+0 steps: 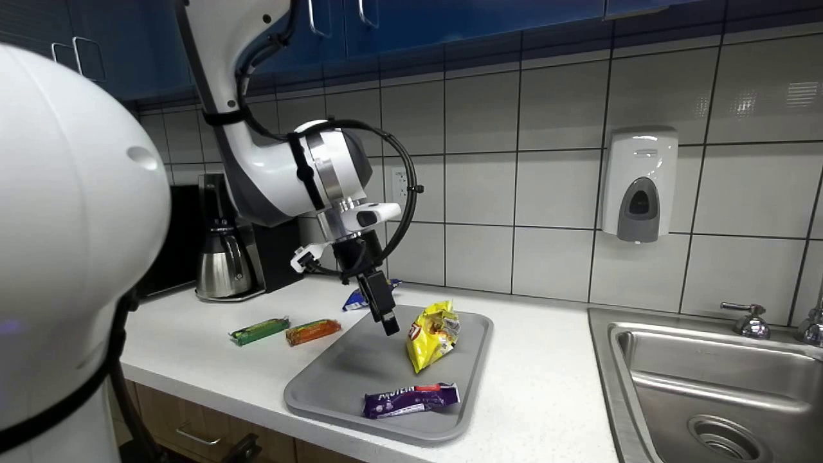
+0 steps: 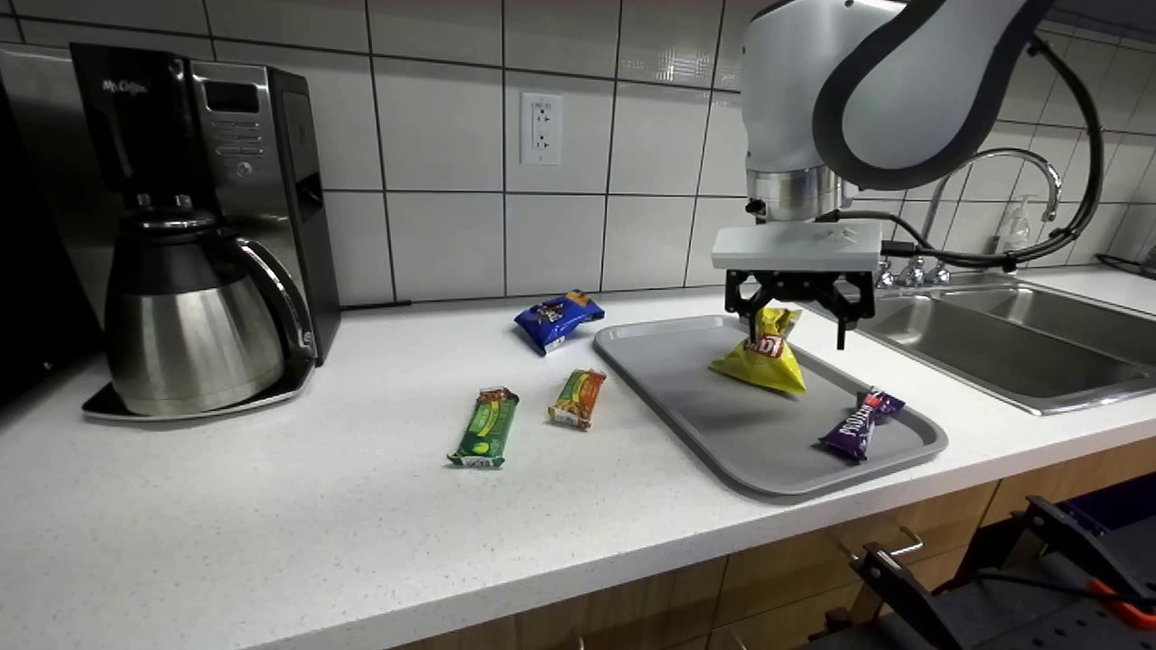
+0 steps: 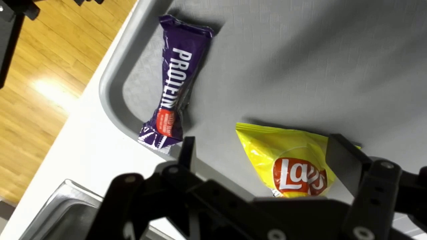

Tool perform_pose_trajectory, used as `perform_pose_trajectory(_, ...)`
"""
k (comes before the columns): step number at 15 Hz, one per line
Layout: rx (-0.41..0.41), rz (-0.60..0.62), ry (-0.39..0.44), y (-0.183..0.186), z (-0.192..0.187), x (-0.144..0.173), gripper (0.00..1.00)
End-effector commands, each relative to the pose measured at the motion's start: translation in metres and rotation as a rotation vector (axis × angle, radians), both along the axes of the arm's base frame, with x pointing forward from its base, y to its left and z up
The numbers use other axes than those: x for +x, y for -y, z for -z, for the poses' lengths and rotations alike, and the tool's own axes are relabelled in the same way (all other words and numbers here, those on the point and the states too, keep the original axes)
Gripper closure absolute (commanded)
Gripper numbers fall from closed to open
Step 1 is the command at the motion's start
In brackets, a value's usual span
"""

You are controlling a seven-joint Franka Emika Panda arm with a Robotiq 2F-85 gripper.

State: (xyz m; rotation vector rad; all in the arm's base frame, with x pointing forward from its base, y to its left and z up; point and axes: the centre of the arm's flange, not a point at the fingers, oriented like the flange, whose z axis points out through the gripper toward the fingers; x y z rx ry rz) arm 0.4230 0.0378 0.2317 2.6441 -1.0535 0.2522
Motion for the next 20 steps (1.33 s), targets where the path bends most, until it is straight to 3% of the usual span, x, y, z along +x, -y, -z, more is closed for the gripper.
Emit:
perform_pose_trajectory(1, -0.027, 0.062, -0.006, 0.005, -0.005, -0.016, 0.00)
perform_pose_trajectory(10, -0.056, 0.164, -0.042, 0.040, 0.006, -0.026, 0.00)
perform_pose_trajectory(20, 0.006, 0.224, -0.030, 0.065, 0.025, -0.029, 0.00)
